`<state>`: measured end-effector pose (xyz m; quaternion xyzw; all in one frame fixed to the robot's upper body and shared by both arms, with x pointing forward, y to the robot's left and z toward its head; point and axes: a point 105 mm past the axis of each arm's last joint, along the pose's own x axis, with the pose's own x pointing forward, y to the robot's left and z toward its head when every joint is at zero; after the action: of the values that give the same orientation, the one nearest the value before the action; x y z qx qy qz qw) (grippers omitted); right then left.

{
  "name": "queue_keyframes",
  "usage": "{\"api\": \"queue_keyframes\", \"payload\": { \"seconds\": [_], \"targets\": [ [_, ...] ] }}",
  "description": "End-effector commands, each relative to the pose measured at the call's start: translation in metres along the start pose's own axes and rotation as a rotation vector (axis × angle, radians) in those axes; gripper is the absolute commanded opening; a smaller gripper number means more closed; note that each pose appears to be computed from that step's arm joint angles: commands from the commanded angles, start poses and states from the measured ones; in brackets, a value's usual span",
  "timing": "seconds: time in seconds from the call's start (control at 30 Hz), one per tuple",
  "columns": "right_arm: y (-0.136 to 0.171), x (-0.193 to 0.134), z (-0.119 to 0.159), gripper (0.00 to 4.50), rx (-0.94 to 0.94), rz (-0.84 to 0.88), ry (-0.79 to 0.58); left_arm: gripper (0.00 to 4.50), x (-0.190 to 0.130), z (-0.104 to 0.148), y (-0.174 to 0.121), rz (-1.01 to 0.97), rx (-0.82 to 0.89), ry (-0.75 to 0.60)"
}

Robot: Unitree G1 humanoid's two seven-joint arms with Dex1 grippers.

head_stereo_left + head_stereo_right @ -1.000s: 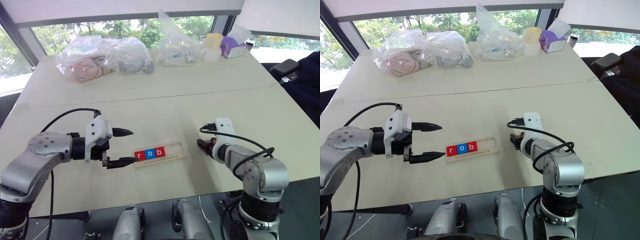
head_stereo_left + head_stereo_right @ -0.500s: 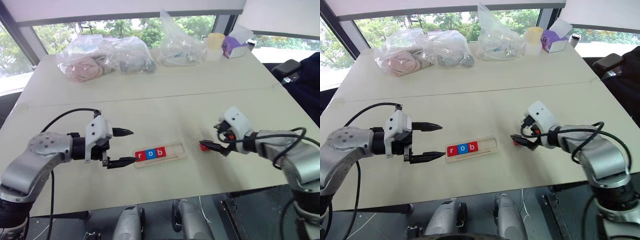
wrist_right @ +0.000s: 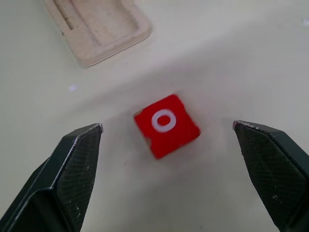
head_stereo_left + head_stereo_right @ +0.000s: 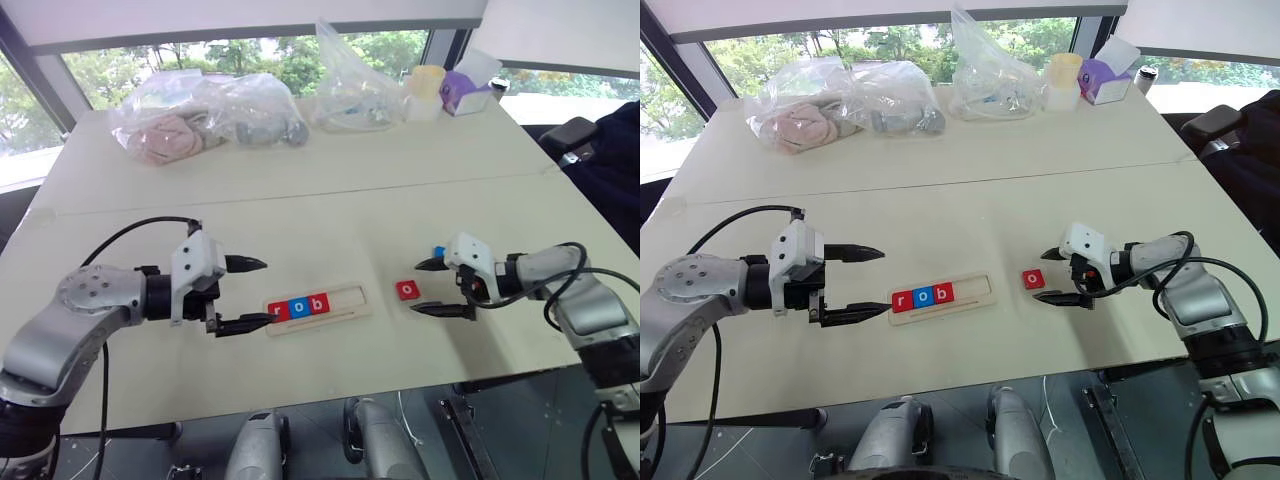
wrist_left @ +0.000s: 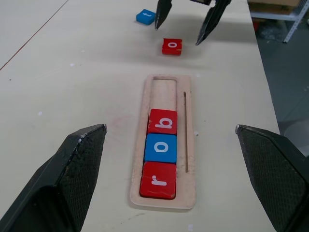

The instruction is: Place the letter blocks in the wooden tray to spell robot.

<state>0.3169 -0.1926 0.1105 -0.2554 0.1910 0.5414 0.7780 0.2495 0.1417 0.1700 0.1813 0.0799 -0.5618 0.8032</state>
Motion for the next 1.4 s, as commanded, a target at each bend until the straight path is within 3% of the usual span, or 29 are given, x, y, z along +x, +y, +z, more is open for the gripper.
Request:
{"api": "queue_keyframes", "payload": {
  "seconds": [0.03,0.5,0.6,0.77,1.07,1.2,1.4],
  "targets": [
    [-0.003,0.001,0.004,4.46,-0.059,0.022,-0.002,4.50,-0.006,0.011,-0.001,0.017,0.041,-0.020],
    [-0.011,0.006,-0.013,4.46,-0.097,0.061,0.057,4.50,-0.009,0.010,-0.003,0.034,0.046,0.000],
    [-0.014,0.007,-0.009,3.65,-0.086,0.057,0.036,4.50,-0.009,0.009,-0.003,0.036,0.046,0.002],
    [-0.011,0.011,0.003,1.16,-0.112,0.074,0.008,4.50,-0.009,0.010,-0.002,0.041,0.046,0.000],
    [0.019,0.030,0.076,1.14,-0.291,0.179,-0.114,4.50,-0.015,0.005,-0.007,0.027,0.027,0.018],
    [0.032,0.052,0.089,1.14,-0.311,0.231,-0.139,4.50,-0.016,0.005,-0.010,0.019,0.019,0.021],
    [0.038,0.076,0.085,1.14,-0.331,0.266,-0.109,4.50,-0.016,0.009,-0.010,0.034,0.022,0.019]
  ]
}}
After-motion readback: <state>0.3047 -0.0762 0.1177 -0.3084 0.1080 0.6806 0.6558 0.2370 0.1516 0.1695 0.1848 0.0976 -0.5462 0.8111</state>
